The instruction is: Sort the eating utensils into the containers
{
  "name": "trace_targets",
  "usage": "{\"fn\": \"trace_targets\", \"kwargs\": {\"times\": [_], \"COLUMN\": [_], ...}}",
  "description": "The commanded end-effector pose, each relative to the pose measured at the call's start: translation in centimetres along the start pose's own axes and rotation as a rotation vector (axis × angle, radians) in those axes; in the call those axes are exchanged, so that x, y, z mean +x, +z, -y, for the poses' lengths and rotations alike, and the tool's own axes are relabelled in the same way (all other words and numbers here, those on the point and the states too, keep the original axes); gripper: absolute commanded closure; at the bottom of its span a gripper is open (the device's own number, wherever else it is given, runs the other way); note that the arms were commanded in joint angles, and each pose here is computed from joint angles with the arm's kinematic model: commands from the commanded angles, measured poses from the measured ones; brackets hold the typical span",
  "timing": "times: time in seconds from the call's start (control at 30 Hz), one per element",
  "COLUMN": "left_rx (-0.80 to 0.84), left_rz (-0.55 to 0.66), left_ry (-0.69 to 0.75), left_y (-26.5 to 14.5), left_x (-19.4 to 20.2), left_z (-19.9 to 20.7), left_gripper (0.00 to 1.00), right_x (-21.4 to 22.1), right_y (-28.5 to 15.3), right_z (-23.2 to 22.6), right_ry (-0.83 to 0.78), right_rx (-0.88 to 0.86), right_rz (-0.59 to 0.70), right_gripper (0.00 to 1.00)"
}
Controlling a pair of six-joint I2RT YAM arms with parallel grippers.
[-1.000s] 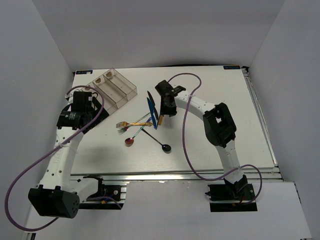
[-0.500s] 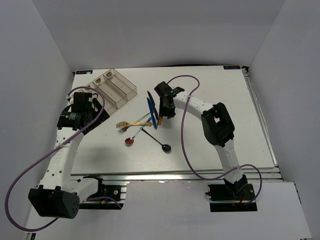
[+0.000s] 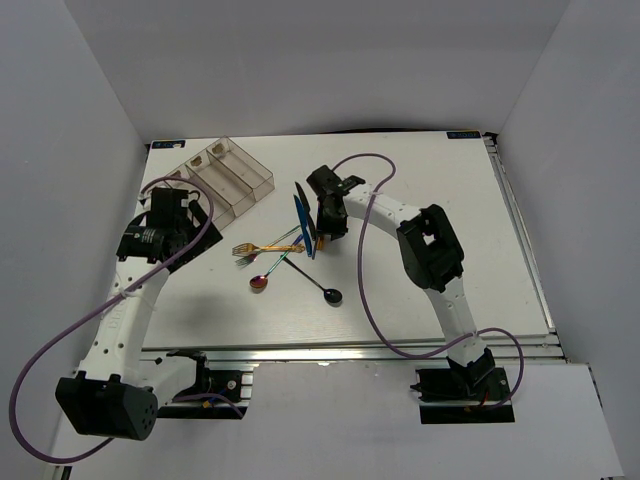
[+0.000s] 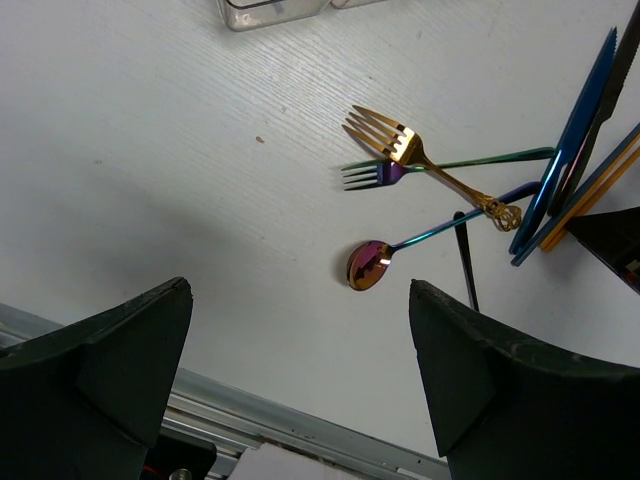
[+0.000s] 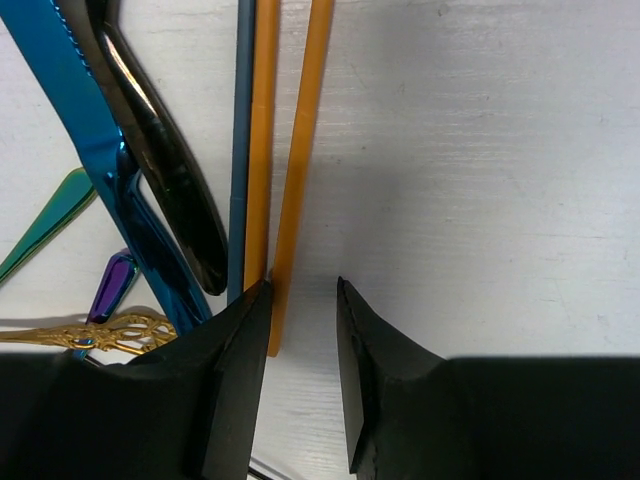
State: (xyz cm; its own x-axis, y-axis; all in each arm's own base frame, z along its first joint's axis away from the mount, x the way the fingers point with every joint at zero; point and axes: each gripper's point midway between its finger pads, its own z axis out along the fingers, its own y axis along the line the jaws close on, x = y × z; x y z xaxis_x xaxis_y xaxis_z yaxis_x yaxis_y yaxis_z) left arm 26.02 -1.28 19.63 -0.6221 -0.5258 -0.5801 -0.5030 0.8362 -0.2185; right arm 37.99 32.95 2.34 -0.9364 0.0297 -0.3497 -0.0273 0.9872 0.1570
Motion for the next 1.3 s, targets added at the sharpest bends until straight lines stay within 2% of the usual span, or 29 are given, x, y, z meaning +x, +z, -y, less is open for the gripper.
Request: {"fn": "trace_targets", "kwargs": {"times": [0.0, 0.2, 0.4, 0.6, 0.67, 0.7, 0.77, 0.8, 0.83, 0.87, 0.9, 0.93, 0.97, 1.0, 1.13, 1.27], "left_rx": [0.01, 0.013, 0.019, 0.086, 0.125, 0.202, 0.317, 0.473, 0.557, 0.63, 0.755, 0.83, 0.873, 0.949, 0.943, 0.884], "left_rz": [0.0, 0.003, -0.007, -0.047, -0.069, -0.083, -0.13, -0.142, -0.163, -0.199, -0.155, -0.183, -0.198, -0.185, -0.216, -0.203], "left_ry": [0.016, 0.028, 0.035, 0.022, 0.01, 0.005, -0.011, -0.02, -0.023, -0.061, -0.077, -0.068, -0.096, -0.076, -0.058, -0.087], "left_y": [-0.4, -0.6, -0.9, -0.8, -0.6, -0.6, -0.6, -1.3, -1.9, -2.0, -3.1, -4.3, -4.8, -6.1, -6.0, -4.3], "left_x": [0.5, 0.4, 0.1, 0.1, 0.3, 0.4, 1.3, 1.2, 1.6, 2.5, 1.3, 2.2, 2.6, 2.9, 4.4, 4.8], "left_z": [-0.2, 0.2, 0.8, 2.8, 3.8, 5.5, 7.9, 10.9, 12.6, 14.1, 16.6, 18.2, 19.4, 21.1, 23.3, 23.5], "left_gripper": [0.02, 0.02, 0.02, 0.02, 0.02, 0.02, 0.02, 0.02, 0.02, 0.02, 0.02, 0.02, 0.02, 0.02, 0.02, 0.03], "right_x": [0.2, 2.0, 5.2, 6.1, 5.6, 5.2, 4.2, 3.3, 2.6, 3.4, 2.6, 3.3, 4.4, 4.1, 4.7, 5.3], "right_y": [0.0, 1.1, 2.2, 1.0, -0.4, -1.0, -3.6, -4.5, -7.3, -7.8, -8.9, -12.0, -12.5, -15.9, -21.6, -23.4], "right_z": [-0.4, 0.9, 3.5, 5.3, 5.2, 5.1, 4.3, 3.5, 1.6, 1.4, -0.3, -2.6, -2.9, -5.2, -7.5, -8.9], "right_ry": [0.011, 0.02, 0.028, -0.029, -0.046, -0.064, -0.08, -0.1, -0.111, -0.121, -0.142, -0.172, -0.185, -0.214, -0.233, -0.264], "right_rx": [0.001, 0.04, 0.122, 0.15, 0.136, 0.123, 0.06, 0.006, -0.109, -0.156, -0.253, -0.427, -0.487, -0.653, -0.903, -0.993], "right_rz": [-0.013, -0.056, -0.154, -0.153, -0.13, -0.117, -0.072, -0.031, 0.005, -0.001, 0.05, 0.038, 0.02, 0.058, 0.104, 0.074], "right_gripper": [0.63, 0.63, 0.8, 1.0, 1.0, 1.0, 1.0, 1.0, 1.0, 1.0, 1.0, 1.0, 1.0, 1.0, 1.0, 1.0]}}
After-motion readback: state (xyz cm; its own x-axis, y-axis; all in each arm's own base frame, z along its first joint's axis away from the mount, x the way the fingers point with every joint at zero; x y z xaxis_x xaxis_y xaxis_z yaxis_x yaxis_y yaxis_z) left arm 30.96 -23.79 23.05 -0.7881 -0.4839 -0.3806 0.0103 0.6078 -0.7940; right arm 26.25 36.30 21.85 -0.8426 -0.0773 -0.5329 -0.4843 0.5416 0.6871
